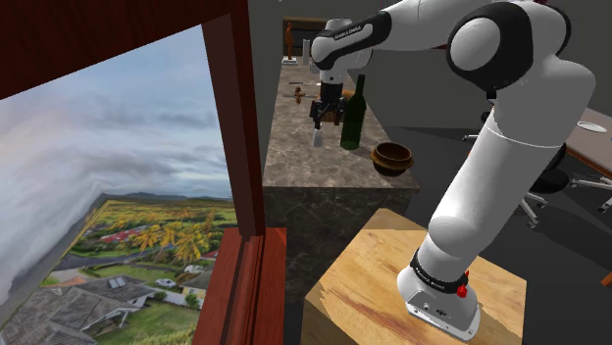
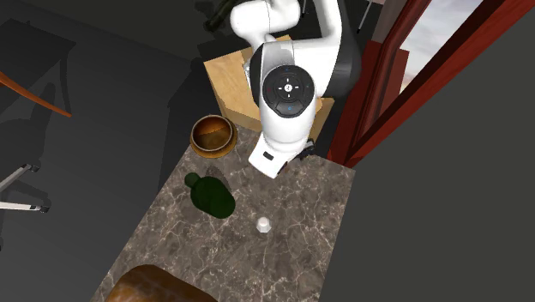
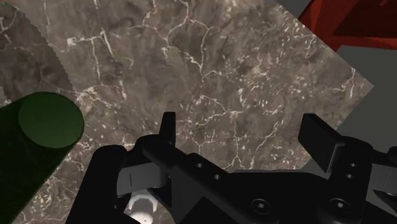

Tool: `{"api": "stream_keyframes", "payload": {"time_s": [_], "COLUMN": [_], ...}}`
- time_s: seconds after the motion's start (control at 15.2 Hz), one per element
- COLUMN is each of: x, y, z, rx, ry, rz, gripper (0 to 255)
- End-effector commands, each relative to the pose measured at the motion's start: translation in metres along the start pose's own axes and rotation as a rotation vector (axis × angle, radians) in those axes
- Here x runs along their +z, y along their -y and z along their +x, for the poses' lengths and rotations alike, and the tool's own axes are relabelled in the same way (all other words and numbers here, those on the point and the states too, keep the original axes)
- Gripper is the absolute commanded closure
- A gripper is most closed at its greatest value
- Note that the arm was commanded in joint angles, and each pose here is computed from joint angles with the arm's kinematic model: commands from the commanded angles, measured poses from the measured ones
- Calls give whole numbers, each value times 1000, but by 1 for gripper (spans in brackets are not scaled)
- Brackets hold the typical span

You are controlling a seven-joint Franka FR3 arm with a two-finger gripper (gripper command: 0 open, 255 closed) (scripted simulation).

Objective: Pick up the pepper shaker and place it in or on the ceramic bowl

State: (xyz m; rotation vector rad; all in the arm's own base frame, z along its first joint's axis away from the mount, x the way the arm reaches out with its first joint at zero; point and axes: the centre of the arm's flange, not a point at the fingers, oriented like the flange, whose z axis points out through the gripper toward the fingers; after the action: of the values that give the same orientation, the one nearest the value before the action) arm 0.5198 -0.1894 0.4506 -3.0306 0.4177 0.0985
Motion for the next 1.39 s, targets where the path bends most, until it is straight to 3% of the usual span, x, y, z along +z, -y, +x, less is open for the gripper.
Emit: {"api": "stream_keyframes", "payload": {"time_s": [0.0, 0.79, 1.32], "x": [6, 30, 70], "y": [-10, -89, -91], "z": [22, 150, 154], "rx": [11, 76, 77], "ry": [-8, -54, -55], "rz": [0, 4, 4], "gripper": [0, 0, 0]}}
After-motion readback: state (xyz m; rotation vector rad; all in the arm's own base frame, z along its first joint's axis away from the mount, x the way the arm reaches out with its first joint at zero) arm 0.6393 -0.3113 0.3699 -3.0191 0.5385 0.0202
